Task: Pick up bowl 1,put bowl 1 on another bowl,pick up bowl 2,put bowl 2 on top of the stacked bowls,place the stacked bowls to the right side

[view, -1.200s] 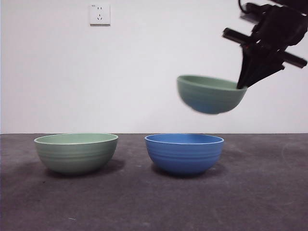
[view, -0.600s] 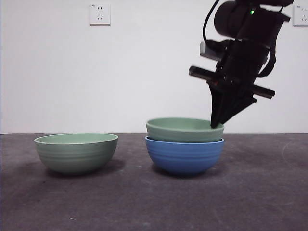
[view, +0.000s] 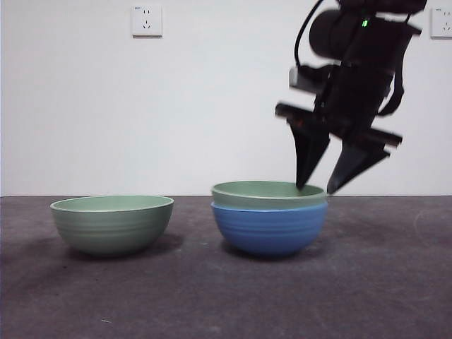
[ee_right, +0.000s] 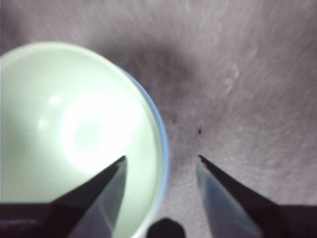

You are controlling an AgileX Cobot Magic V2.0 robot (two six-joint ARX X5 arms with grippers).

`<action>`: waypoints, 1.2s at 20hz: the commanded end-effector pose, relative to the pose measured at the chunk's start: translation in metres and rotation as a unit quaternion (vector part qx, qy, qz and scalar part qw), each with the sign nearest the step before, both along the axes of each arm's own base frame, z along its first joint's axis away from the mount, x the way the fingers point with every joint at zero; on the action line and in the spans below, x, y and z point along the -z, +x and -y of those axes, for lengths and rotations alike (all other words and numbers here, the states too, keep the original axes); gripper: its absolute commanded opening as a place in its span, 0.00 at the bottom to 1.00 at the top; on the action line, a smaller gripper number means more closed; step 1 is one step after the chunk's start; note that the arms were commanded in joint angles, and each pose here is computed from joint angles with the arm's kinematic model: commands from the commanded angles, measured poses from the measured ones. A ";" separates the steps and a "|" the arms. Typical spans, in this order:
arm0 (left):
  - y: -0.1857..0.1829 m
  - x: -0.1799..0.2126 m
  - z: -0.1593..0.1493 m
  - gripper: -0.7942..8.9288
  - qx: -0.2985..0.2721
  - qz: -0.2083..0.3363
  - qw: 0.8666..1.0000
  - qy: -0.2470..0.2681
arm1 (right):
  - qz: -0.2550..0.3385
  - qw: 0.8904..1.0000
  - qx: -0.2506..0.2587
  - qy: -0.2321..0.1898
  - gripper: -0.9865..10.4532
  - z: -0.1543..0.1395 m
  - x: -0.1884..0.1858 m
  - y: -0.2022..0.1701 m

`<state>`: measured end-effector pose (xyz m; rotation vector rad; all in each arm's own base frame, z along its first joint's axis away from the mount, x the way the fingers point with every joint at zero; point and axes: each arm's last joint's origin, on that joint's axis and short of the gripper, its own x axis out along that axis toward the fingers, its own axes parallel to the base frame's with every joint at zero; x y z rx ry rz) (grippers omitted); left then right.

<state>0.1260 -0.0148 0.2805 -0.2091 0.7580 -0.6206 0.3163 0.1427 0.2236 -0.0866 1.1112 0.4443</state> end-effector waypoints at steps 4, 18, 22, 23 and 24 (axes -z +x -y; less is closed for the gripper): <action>0.051 0.014 0.004 0.76 -0.029 -0.016 0.999 0.002 | 0.092 0.995 -0.005 0.038 0.31 0.015 -0.068 -0.035; 0.183 0.072 0.058 0.76 -0.091 -0.152 0.970 0.169 | 0.212 0.973 -0.001 0.087 0.31 0.067 -0.162 -0.154; 0.184 0.076 0.058 0.43 -0.089 -0.158 0.969 0.169 | 0.215 0.973 0.000 0.088 0.31 0.069 -0.164 -0.157; 0.183 0.076 0.058 0.39 -0.089 -0.163 0.968 0.171 | 0.214 0.973 -0.001 0.087 0.31 0.069 -0.163 -0.158; 0.183 0.077 0.058 0.36 -0.088 -0.168 0.967 0.172 | 0.213 0.973 -0.001 0.087 0.31 0.069 -0.163 -0.158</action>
